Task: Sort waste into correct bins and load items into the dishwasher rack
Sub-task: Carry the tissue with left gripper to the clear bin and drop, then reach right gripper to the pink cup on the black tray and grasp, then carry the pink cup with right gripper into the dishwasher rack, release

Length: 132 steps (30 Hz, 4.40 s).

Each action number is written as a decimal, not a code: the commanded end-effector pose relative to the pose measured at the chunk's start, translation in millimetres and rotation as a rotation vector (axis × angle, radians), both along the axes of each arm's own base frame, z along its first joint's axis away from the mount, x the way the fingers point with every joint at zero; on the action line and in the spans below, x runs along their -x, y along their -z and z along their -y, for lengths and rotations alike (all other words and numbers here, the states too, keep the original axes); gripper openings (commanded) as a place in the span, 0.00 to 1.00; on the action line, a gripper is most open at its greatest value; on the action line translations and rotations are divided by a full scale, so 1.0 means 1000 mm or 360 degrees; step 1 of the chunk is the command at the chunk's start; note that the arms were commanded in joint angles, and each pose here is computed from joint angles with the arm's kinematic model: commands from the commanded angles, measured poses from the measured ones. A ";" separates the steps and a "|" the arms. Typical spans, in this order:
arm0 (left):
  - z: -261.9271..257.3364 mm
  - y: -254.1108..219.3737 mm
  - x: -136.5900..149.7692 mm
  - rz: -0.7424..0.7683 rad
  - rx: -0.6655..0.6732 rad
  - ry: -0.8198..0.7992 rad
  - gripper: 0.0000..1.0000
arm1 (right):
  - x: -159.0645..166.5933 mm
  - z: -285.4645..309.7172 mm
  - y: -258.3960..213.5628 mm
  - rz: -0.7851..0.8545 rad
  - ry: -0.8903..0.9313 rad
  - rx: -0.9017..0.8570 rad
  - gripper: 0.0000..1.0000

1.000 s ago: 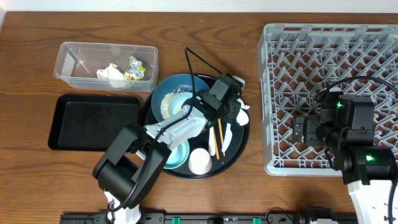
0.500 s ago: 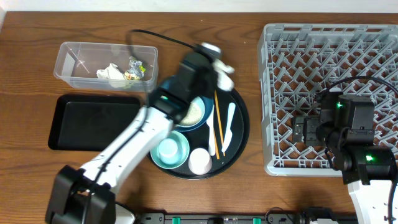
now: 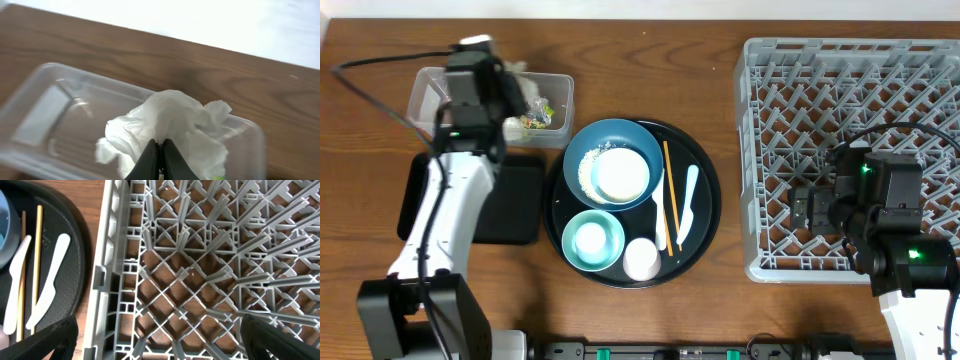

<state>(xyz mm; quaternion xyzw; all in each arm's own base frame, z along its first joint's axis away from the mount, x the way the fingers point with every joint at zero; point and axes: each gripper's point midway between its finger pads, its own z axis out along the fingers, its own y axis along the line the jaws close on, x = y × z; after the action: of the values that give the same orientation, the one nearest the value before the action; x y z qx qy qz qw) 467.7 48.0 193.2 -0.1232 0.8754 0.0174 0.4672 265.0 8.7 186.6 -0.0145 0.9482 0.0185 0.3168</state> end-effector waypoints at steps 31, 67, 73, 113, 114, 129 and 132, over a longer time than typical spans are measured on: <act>0.009 0.012 0.110 -0.0553 0.0056 -0.0014 0.55 | -0.013 -0.034 -0.027 0.0151 -0.0188 -0.0273 0.99; 0.015 0.043 0.206 -0.1097 0.0278 -0.0290 0.95 | 0.062 -0.277 0.083 -0.0412 -0.1222 0.0113 0.99; 0.015 0.043 0.205 -0.1092 0.0278 -0.0290 0.95 | 0.059 -0.284 0.102 -0.0450 -0.1226 0.0137 0.99; 0.015 0.042 0.204 -0.1086 0.0278 -0.0289 0.95 | 0.069 -0.306 0.097 -0.0418 -0.1287 0.0079 0.37; 0.015 0.042 0.204 -0.1086 0.0278 -0.0289 0.95 | 0.067 -0.306 0.088 -0.0393 -0.1280 0.0061 0.36; 0.015 0.042 0.203 -0.1080 0.0278 -0.0288 0.95 | -0.031 -0.189 -0.033 -0.0133 -0.0727 -0.0026 0.28; 0.015 0.042 0.203 -0.1080 0.0278 -0.0289 0.95 | -0.063 -0.143 -0.052 -0.0048 -0.0510 0.0011 0.28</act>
<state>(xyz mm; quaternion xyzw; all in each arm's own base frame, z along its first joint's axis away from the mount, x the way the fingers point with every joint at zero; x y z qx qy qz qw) 264.6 32.2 151.8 -0.2236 0.9650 0.0213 0.1354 299.9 191.1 210.8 -0.2040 0.9416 0.0977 0.2496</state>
